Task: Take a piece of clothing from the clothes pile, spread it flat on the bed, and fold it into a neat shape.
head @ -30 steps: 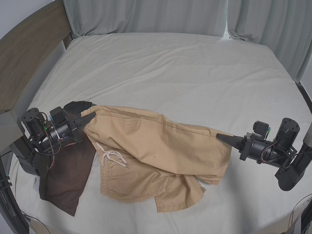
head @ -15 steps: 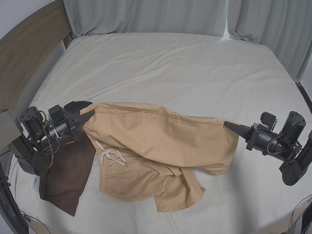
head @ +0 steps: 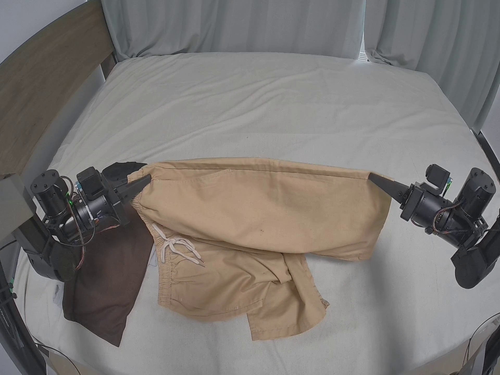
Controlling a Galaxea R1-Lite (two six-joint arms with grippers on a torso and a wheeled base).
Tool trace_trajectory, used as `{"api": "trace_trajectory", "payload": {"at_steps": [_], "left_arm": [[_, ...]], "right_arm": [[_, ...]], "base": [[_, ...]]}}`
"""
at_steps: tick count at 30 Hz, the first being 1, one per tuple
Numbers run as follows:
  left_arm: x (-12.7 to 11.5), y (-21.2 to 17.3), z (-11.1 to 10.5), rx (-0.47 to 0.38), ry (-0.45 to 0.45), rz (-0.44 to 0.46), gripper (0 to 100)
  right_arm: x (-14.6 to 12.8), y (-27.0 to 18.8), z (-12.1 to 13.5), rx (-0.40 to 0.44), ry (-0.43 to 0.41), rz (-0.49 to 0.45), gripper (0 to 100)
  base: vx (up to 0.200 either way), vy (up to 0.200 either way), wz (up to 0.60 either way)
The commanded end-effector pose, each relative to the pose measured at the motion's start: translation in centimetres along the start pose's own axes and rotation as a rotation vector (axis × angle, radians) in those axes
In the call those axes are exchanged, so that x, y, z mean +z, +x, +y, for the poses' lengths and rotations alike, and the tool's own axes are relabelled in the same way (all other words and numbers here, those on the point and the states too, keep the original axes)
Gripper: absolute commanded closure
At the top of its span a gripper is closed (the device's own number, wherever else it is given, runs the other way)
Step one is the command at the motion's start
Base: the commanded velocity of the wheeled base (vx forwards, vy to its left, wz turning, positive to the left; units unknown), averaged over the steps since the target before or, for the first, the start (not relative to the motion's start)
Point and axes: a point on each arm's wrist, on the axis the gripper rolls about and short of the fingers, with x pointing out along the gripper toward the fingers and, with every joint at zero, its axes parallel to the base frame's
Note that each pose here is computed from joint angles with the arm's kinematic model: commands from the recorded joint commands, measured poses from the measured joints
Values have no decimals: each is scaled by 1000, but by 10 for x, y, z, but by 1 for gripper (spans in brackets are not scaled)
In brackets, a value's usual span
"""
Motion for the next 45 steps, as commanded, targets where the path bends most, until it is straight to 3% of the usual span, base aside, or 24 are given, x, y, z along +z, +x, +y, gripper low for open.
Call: {"api": "trace_trajectory", "payload": {"at_steps": [1,15,45], "left_arm": [[0,-1,0,2,1,0,100],[-1,-2,1,7,4,3,100],[0,-5,5,20,3,2,100]], "right_arm": [[6,-1,-3,-10,-13,-20,100],[14,-7,-16,-59,-25,-50,100],[13,-5,-14,-46,-32,-47,100]], "base": [[0,0,0],[0,0,0],[0,0,0]]}}
